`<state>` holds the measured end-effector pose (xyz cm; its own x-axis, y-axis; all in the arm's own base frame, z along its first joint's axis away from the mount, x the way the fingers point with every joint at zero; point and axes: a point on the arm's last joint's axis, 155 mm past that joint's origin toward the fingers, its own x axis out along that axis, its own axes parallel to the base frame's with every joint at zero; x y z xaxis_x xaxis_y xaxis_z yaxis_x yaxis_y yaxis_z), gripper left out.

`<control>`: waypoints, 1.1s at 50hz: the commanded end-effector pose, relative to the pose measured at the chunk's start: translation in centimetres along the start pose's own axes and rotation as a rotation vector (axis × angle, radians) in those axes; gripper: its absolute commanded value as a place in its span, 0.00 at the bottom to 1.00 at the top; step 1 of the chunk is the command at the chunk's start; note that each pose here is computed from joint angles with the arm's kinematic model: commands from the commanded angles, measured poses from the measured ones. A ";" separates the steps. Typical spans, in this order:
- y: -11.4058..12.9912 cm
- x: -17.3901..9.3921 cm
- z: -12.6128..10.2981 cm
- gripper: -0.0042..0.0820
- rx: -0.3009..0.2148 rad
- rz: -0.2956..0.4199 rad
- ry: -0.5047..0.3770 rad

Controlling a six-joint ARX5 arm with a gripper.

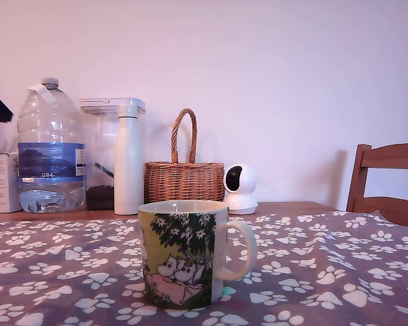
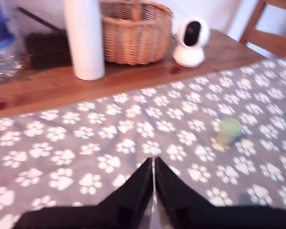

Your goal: Pick up the coffee capsules from the table one by one and drop them inside the nearest coffee cup

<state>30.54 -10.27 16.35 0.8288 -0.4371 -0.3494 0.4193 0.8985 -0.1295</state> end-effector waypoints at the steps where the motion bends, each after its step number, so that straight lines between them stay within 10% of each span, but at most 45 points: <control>1: -0.7 0.3 -0.7 0.04 0.037 -0.032 0.013; 23: -5.3 1.4 -2.6 0.04 0.384 -0.234 0.047; 55: -5.4 1.4 -2.8 0.05 0.422 -0.240 0.046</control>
<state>28.52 -15.68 14.60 0.6825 -0.6200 -0.3870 0.7137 0.6796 0.1697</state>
